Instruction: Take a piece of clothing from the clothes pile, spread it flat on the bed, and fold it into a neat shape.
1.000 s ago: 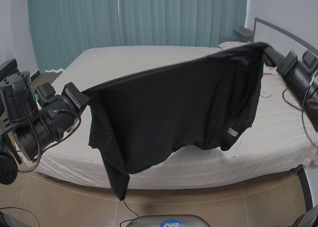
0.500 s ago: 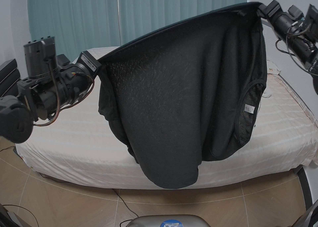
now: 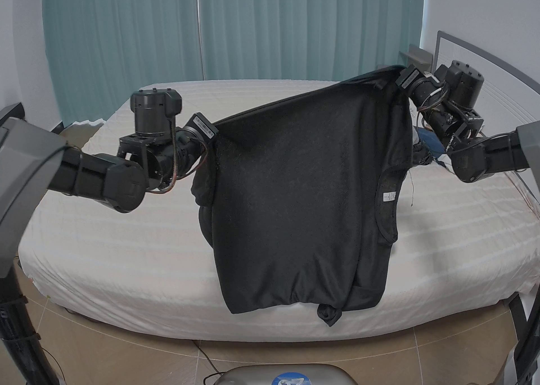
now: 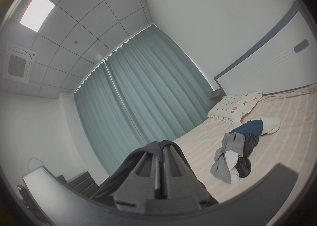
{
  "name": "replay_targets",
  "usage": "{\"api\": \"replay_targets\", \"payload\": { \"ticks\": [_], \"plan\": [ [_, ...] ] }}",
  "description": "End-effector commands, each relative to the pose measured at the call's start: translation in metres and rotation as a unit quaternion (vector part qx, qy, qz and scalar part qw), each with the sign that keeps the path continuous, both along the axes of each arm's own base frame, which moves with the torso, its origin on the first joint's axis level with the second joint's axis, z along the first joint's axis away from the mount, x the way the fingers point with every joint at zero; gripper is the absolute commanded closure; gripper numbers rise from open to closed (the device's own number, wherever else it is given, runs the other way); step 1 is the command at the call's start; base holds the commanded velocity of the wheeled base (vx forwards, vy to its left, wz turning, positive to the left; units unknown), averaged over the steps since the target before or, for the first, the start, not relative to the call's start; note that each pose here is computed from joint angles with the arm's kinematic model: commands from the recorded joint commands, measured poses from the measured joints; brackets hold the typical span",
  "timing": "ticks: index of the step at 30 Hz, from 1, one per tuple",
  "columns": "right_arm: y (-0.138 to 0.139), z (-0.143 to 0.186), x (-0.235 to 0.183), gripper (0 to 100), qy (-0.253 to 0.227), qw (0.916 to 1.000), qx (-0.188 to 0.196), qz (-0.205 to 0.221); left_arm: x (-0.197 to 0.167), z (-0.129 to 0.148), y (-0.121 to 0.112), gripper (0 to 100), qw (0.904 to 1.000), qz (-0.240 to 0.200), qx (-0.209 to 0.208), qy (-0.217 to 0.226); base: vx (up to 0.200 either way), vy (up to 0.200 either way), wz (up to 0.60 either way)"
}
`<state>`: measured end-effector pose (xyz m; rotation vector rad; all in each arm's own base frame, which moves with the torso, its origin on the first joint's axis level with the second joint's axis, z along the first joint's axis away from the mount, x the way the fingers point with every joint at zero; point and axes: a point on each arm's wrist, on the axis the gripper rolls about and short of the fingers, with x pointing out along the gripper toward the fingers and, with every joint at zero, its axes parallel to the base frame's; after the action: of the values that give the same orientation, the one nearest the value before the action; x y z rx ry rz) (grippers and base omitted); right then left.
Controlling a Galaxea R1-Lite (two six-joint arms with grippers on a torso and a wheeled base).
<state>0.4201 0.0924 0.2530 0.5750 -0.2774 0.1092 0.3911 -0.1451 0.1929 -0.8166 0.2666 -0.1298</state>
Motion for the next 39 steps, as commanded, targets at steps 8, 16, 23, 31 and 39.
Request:
{"api": "replay_targets", "payload": {
  "ticks": [8, 16, 23, 31, 39],
  "plan": [
    [0.017, -0.110, 0.057, 100, 0.079, 0.9965, -0.028, 0.000, 0.061, -0.095, -0.019, 100, 0.9980, 0.013, 0.024, 0.057, 0.175, 0.000, 0.00],
    [0.020, -0.169, 0.071, 100, 0.134, 0.9903, -0.032, -0.017, 0.078, -0.124, -0.020, 100, 0.9972, 0.028, 0.011, 0.068, 0.000, 0.000, 0.00],
    [0.022, -0.199, 0.075, 0, 0.161, 0.9860, -0.040, -0.015, 0.087, -0.148, -0.023, 0, 0.9960, 0.033, 0.014, 0.082, 0.000, 0.000, 0.00],
    [0.007, -0.223, 0.069, 0, 0.207, 0.9765, -0.053, -0.026, 0.095, -0.159, -0.006, 0, 0.9941, 0.056, 0.021, 0.090, 0.000, 0.000, 0.00],
    [-0.016, -0.224, 0.053, 0, 0.241, 0.9685, -0.058, -0.021, 0.100, -0.153, 0.026, 0, 0.9899, 0.081, 0.048, 0.106, 0.000, 0.000, 0.00]
  ]
}}
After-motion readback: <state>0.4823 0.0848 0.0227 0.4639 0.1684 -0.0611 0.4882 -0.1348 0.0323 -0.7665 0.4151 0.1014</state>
